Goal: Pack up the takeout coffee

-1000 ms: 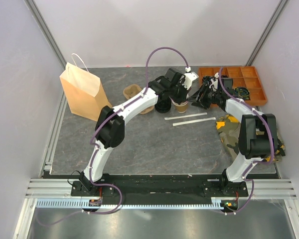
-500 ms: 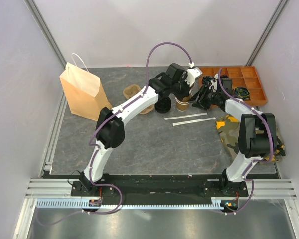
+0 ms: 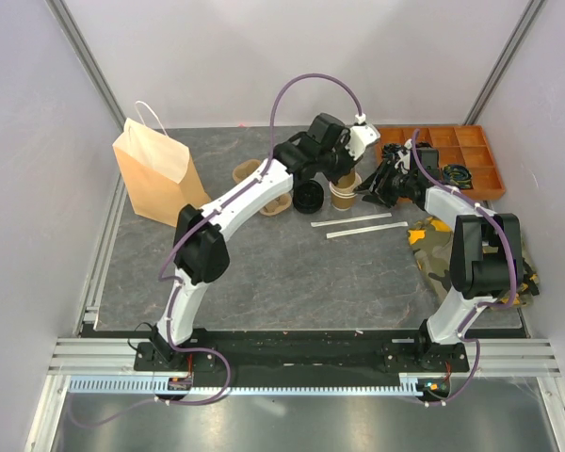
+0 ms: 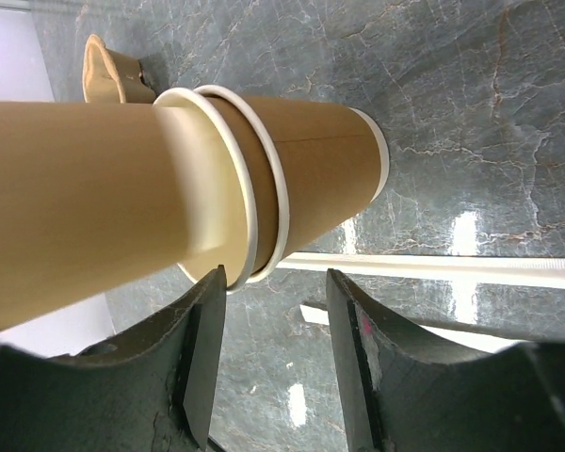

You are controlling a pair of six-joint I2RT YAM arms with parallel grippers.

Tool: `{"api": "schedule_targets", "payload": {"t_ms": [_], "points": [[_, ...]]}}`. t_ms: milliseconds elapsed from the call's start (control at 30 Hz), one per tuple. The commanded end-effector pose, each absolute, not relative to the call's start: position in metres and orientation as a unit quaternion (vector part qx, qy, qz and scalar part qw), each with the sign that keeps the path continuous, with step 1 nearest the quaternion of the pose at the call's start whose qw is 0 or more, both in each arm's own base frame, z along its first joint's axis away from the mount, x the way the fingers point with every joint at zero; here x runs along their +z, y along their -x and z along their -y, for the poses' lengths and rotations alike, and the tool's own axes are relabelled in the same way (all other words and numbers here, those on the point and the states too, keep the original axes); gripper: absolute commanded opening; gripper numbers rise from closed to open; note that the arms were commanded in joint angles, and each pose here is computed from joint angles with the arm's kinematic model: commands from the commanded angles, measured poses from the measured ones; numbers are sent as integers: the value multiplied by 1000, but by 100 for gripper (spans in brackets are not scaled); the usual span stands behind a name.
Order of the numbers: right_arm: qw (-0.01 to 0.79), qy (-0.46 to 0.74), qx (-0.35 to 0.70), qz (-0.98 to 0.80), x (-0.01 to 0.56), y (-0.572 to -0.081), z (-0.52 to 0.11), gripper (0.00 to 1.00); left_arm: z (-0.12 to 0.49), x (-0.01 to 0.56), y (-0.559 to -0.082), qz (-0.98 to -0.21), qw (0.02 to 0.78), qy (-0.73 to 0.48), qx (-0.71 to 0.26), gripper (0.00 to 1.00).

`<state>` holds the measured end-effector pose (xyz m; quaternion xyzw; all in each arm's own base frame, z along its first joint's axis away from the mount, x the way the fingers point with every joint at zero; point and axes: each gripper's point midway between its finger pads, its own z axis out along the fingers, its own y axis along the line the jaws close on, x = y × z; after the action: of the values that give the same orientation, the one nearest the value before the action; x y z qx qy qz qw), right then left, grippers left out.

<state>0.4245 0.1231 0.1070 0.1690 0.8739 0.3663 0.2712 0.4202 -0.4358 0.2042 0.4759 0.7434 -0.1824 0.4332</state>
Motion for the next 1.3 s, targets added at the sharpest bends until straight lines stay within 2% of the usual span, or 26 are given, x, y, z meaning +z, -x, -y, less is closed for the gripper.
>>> {"api": "schedule_targets", "payload": {"t_ms": [0, 200, 400, 433, 500, 533, 667, 833, 1267], "points": [[300, -151, 364, -869, 122, -438, -123, 55, 412, 305, -419, -694, 516, -473, -170, 2], [307, -147, 372, -864, 131, -441, -125, 56, 402, 326, -384, -673, 506, -498, -207, 2], [327, -128, 398, -848, 167, -442, -130, 61, 358, 281, -331, -662, 451, -571, -179, 2], [333, -121, 406, -842, 179, -442, -132, 64, 349, 250, -315, -663, 420, -596, -168, 2], [338, -115, 411, -839, 189, -440, -133, 72, 335, 249, -294, -653, 425, -607, -159, 2], [347, -109, 413, -835, 199, -439, -133, 80, 334, 224, -277, -651, 406, -622, -159, 2], [362, -92, 410, -832, 217, -433, -132, 98, 336, 199, -235, -619, 417, -650, -143, 2], [372, -54, 400, -836, 228, -425, -131, 98, 359, 167, -198, -570, 444, -682, -115, 2], [368, -24, 367, -854, 218, -406, -121, 98, 382, 144, -195, -562, 441, -693, -95, 4]]}}
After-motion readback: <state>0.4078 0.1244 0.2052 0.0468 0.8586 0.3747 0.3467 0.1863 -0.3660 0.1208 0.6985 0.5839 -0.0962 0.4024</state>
